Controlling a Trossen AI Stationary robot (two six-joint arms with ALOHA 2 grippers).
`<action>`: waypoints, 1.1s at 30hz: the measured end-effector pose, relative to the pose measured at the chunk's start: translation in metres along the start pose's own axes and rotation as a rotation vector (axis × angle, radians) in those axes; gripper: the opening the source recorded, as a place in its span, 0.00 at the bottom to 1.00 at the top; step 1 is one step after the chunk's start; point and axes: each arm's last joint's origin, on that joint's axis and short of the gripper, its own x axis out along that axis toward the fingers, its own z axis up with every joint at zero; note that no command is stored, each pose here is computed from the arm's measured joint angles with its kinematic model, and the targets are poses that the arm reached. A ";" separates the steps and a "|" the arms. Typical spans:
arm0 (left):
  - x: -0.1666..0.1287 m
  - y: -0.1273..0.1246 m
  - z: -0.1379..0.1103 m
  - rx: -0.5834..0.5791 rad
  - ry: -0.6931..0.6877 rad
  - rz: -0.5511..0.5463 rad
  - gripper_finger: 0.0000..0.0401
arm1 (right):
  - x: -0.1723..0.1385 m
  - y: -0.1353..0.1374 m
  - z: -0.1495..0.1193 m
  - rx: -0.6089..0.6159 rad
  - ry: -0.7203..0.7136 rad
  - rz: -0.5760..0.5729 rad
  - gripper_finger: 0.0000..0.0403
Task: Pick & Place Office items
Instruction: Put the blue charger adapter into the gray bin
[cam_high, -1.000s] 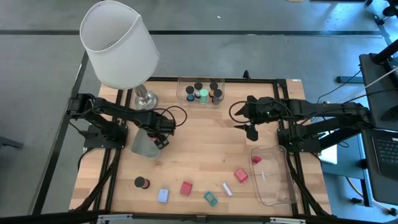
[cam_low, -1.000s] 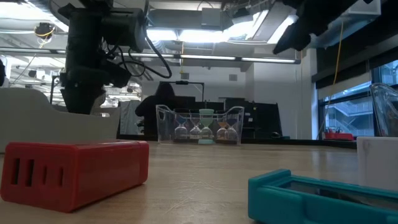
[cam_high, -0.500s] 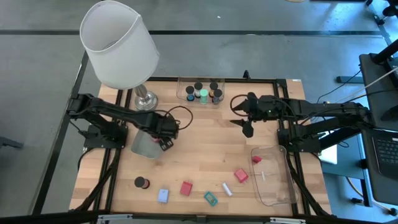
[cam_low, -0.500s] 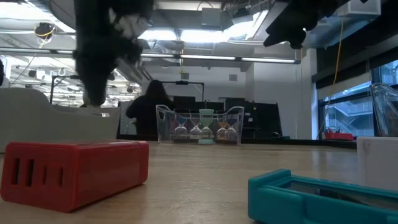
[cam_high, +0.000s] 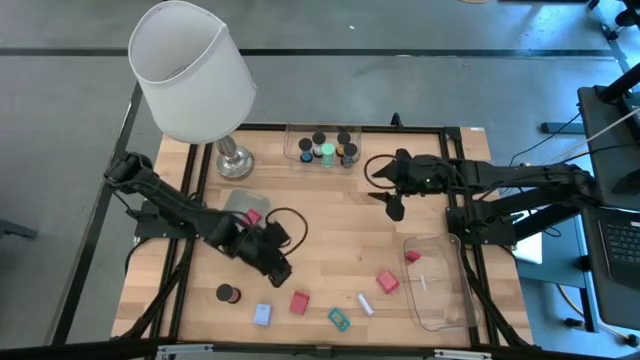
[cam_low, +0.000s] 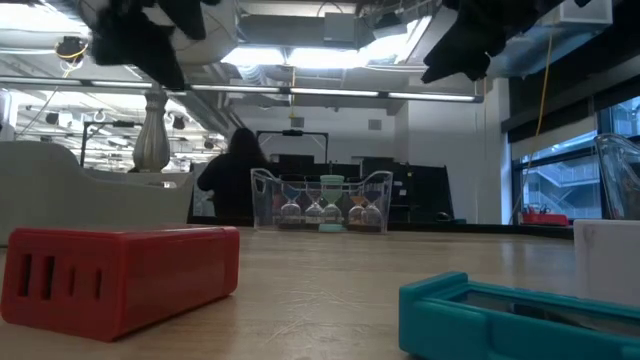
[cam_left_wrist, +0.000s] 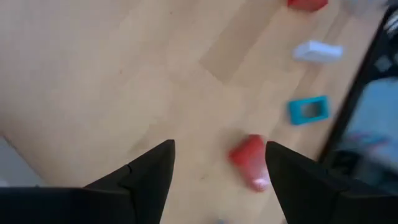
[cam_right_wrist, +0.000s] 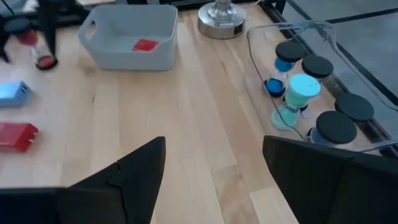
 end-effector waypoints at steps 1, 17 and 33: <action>-0.001 -0.002 -0.003 -0.049 -0.008 -0.007 0.62 | 0.002 0.000 0.000 -0.007 0.007 0.000 0.68; 0.064 -0.024 -0.021 -0.262 0.194 -0.109 0.81 | 0.049 0.005 -0.016 -0.086 0.177 -0.013 0.68; 0.122 -0.026 -0.022 -0.311 0.429 -0.228 0.80 | 0.053 0.006 -0.016 -0.090 0.175 -0.012 0.68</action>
